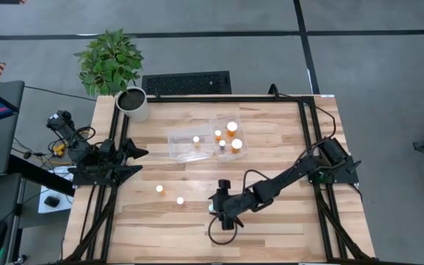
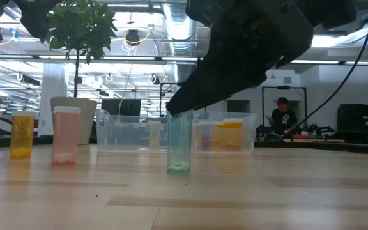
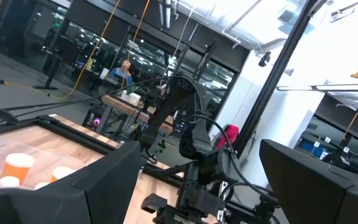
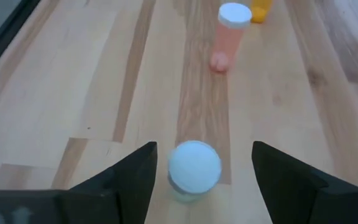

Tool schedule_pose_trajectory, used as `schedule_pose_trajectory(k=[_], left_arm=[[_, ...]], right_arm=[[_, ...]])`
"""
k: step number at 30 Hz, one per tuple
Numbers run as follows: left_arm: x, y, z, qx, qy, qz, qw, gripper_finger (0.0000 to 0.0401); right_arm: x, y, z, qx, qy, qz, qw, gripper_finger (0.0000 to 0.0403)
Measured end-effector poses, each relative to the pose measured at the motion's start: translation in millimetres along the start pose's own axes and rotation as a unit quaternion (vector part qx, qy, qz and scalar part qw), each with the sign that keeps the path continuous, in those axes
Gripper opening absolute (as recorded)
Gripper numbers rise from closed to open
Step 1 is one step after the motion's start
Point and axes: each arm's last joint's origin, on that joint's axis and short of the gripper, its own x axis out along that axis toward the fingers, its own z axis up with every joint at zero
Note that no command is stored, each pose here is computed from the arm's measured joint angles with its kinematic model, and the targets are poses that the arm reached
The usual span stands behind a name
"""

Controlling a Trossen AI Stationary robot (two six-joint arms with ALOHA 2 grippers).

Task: Pick and place medicine bottles into bin by pill shape (circle, oval)
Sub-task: Put the green tablet bottle into the left transparent bin

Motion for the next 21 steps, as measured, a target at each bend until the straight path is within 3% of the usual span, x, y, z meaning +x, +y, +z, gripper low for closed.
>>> schedule_pose_trajectory(k=[6,17,21], left_arm=[[0.0,0.0,-0.1,0.000,0.000,0.000,1.000,0.0322],[0.0,0.0,-0.1,0.001,0.001,0.000,1.000,0.0322],[0.0,0.0,-0.1,0.002,0.001,0.000,1.000,0.0322]], right_arm=[[1.9,-7.1,-1.2,0.004,0.013,-0.009,1.000,0.0237],[2.9,-12.2,-0.9,0.009,0.020,-0.005,1.000,0.0124],[2.9,-12.2,-0.9,0.009,0.020,-0.005,1.000,0.0100]])
